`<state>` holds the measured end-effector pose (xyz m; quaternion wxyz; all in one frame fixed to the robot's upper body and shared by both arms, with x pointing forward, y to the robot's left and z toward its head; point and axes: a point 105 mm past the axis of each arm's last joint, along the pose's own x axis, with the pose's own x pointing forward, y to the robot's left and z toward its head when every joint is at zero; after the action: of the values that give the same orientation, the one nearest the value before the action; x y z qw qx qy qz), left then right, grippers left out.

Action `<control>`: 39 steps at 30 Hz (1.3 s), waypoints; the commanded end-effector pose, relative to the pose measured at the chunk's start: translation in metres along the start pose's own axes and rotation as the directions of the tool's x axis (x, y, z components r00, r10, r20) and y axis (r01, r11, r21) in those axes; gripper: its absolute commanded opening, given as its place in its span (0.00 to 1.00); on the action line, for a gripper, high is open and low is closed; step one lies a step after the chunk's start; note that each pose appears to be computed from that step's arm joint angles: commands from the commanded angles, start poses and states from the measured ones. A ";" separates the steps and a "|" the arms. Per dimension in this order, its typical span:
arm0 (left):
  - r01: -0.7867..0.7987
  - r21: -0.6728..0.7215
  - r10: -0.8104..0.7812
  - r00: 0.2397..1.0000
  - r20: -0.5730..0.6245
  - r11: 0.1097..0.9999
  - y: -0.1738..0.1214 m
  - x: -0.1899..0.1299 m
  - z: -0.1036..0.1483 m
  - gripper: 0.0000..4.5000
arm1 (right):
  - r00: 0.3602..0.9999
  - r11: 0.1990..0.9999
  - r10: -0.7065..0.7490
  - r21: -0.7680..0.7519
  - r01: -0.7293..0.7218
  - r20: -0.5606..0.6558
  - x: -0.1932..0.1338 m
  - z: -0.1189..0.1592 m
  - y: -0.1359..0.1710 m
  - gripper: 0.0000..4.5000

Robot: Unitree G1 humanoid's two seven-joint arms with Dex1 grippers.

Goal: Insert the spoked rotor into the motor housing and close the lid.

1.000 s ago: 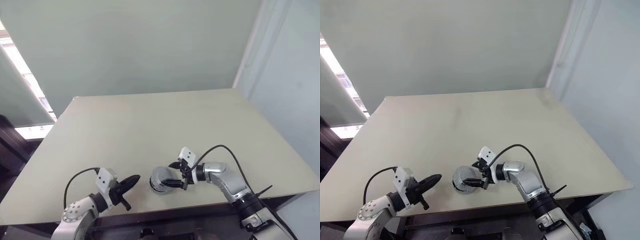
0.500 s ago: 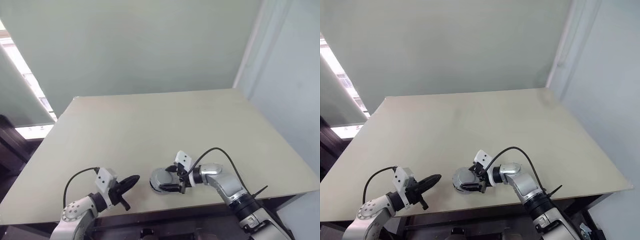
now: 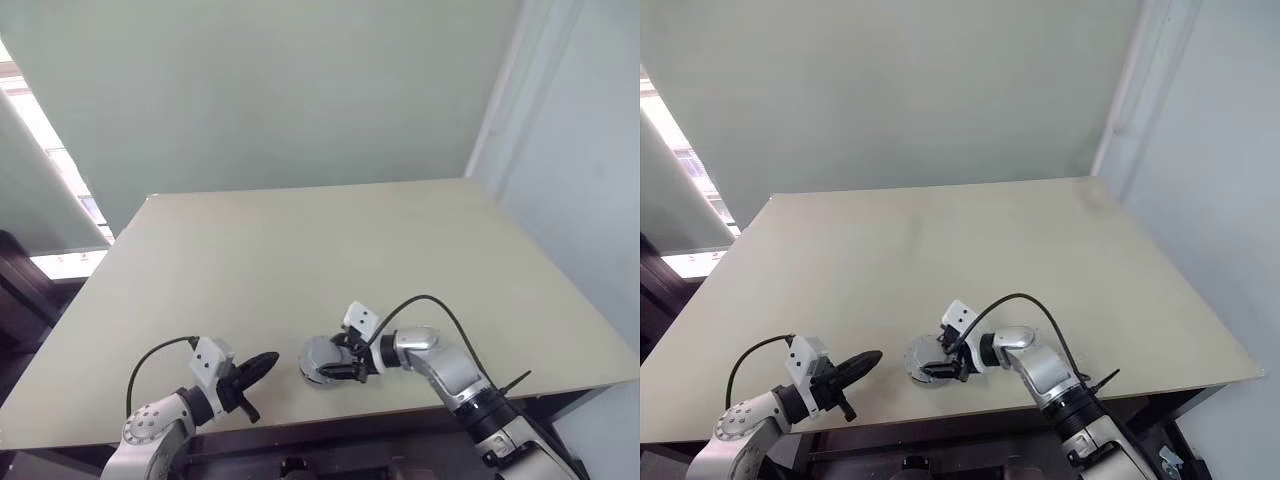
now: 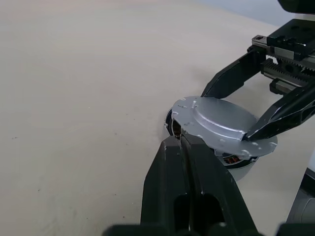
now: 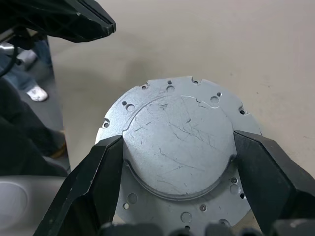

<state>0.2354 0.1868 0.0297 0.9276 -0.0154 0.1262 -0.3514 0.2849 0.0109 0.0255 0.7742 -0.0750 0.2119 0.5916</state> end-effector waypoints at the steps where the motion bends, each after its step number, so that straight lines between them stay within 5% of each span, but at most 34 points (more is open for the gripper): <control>1: 0.011 0.029 -0.012 1.000 0.024 1.000 0.000 0.002 0.007 0.00 | 0.999 0.999 -0.032 -0.013 0.032 -0.018 0.003 0.006 0.001 0.72; 39: 0.010 -0.002 -0.010 0.999 0.042 1.000 -0.008 0.007 -0.001 0.00 | 0.930 0.981 -0.192 -0.046 0.187 -0.315 0.012 -0.021 0.002 0.72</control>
<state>0.2330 0.1761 0.0199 0.9255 -0.0339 0.1250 -0.3559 0.2819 0.0214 0.0160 0.7873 -0.1784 0.2889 0.5147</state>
